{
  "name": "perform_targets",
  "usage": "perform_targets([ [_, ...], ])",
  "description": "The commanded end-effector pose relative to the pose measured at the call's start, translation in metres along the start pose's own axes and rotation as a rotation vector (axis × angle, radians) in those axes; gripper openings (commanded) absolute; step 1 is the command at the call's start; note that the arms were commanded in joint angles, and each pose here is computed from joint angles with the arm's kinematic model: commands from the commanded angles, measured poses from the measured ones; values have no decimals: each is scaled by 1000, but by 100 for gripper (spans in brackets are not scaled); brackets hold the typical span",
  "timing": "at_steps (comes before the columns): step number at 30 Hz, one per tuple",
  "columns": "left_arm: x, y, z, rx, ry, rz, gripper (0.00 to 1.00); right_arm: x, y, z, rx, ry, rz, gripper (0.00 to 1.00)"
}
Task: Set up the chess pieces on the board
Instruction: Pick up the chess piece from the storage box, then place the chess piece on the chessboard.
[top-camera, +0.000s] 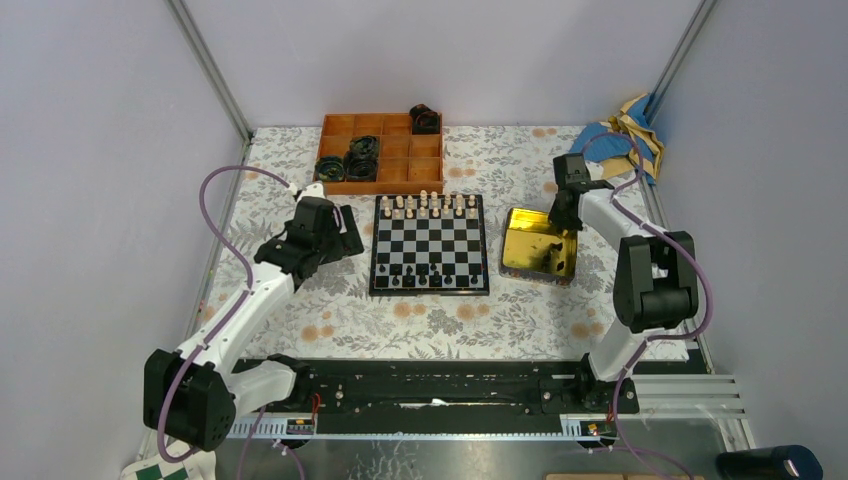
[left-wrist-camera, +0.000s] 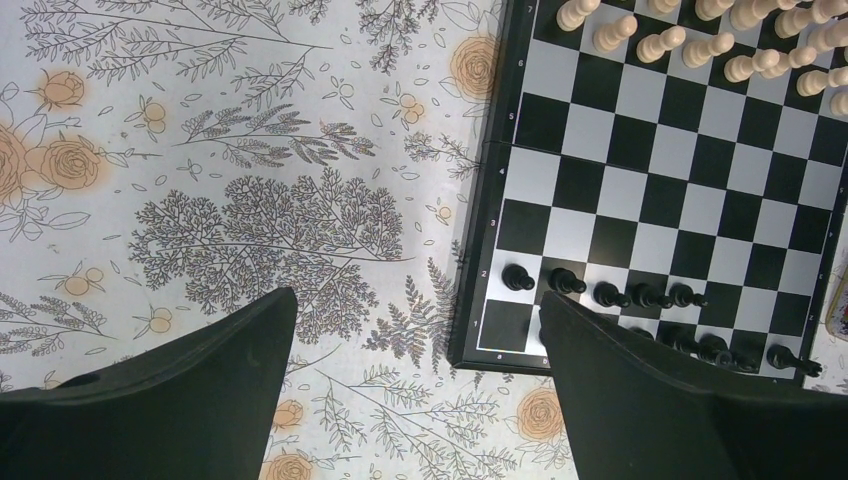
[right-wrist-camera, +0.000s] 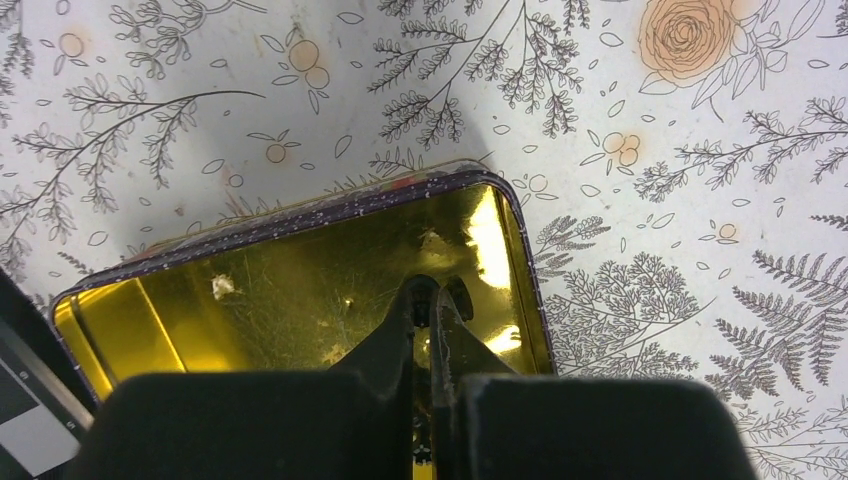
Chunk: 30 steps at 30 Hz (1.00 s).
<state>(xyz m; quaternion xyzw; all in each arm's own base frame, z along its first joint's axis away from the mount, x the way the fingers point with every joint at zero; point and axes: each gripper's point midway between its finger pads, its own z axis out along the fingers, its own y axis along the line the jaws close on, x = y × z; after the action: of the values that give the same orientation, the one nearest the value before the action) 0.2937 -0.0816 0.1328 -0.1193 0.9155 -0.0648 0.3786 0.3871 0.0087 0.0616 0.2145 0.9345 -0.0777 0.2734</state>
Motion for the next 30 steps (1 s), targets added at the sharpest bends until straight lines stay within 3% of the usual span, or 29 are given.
perform_targets([
  [1, -16, -8, -5, 41, -57, -26, 99, -21, 13, -28, -81, -71, -11, 0],
  [15, -17, -6, -13, 41, -71, -34, 99, -14, 55, -73, -172, -108, -164, 0],
  [30, -12, -5, -11, 40, -57, -37, 99, 41, 158, -141, -378, -133, -414, 0],
])
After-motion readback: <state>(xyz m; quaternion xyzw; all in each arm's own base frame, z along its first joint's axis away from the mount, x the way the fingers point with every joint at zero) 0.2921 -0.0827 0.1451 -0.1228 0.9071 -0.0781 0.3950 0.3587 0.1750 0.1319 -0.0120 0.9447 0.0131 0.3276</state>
